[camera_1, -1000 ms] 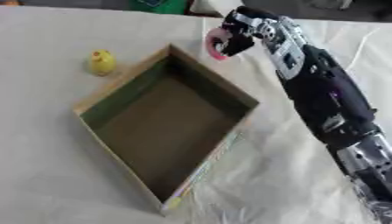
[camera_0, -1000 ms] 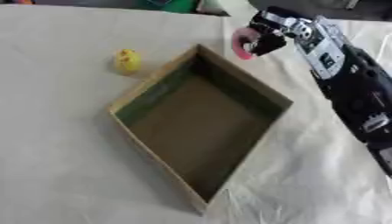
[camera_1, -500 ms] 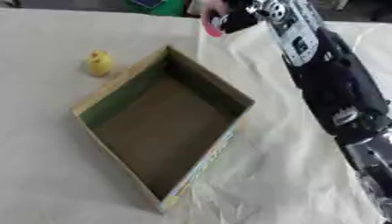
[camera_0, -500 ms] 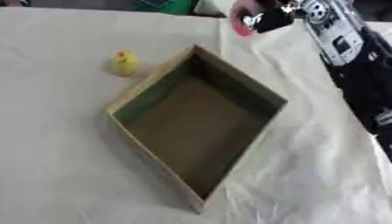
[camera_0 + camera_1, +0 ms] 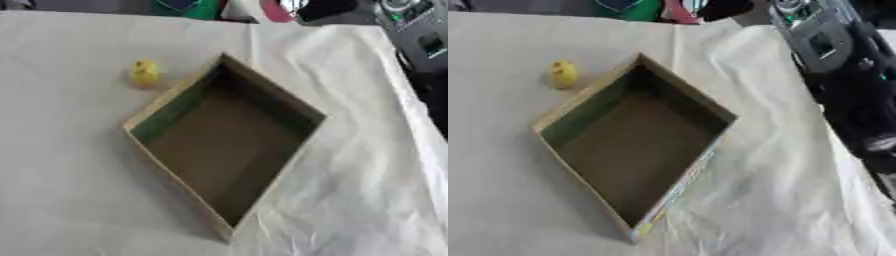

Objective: Pick up objects on the table and place them in the box.

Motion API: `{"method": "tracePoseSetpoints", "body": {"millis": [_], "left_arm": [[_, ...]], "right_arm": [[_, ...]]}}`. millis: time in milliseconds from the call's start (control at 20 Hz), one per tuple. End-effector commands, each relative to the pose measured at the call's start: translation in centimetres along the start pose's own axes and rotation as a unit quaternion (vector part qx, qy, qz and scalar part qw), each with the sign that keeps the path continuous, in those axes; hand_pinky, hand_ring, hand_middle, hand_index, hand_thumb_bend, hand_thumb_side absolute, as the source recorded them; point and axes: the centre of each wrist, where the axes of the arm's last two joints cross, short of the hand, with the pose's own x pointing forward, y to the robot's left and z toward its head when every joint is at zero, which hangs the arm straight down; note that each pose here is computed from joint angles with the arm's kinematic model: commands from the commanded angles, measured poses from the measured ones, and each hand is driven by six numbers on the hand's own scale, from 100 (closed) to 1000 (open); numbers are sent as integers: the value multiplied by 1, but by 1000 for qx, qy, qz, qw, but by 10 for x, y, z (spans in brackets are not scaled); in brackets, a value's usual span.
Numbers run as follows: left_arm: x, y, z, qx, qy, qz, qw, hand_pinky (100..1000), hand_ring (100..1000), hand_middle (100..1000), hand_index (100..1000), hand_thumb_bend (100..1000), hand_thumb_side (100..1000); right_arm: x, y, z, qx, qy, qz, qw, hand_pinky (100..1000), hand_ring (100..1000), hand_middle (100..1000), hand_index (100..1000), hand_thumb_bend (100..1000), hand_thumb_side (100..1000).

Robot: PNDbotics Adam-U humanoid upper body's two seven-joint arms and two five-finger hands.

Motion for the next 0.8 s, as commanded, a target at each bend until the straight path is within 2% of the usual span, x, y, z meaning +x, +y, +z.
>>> {"method": "tracePoseSetpoints", "body": {"millis": [50, 200, 250, 300, 800], "left_arm": [[7, 2, -6, -5, -16, 0, 1000, 455, 574, 563, 738, 100, 1000], [7, 1, -5, -5, -16, 1, 1000, 455, 574, 563, 738, 100, 1000], [7, 1, -5, -4, -16, 1, 1000, 455, 574, 563, 738, 100, 1000], [7, 1, -5, -3, -15, 1, 1000, 455, 574, 563, 738, 100, 1000], [6, 1, -5, -2, -14, 2, 1000, 455, 575, 563, 739, 100, 1000]], "right_arm": [[20, -13, 12, -9, -20, 15, 1000, 645, 543, 350, 513, 100, 335], [27, -9, 17, -3, -21, 7, 1000, 647, 539, 346, 511, 100, 333], [29, -6, 19, 0, -22, 1, 1000, 648, 536, 344, 510, 100, 282], [31, -4, 21, 3, -24, -4, 1000, 649, 535, 344, 510, 100, 333], [44, 21, 31, 39, -39, -38, 998, 649, 527, 339, 504, 100, 316]]}}
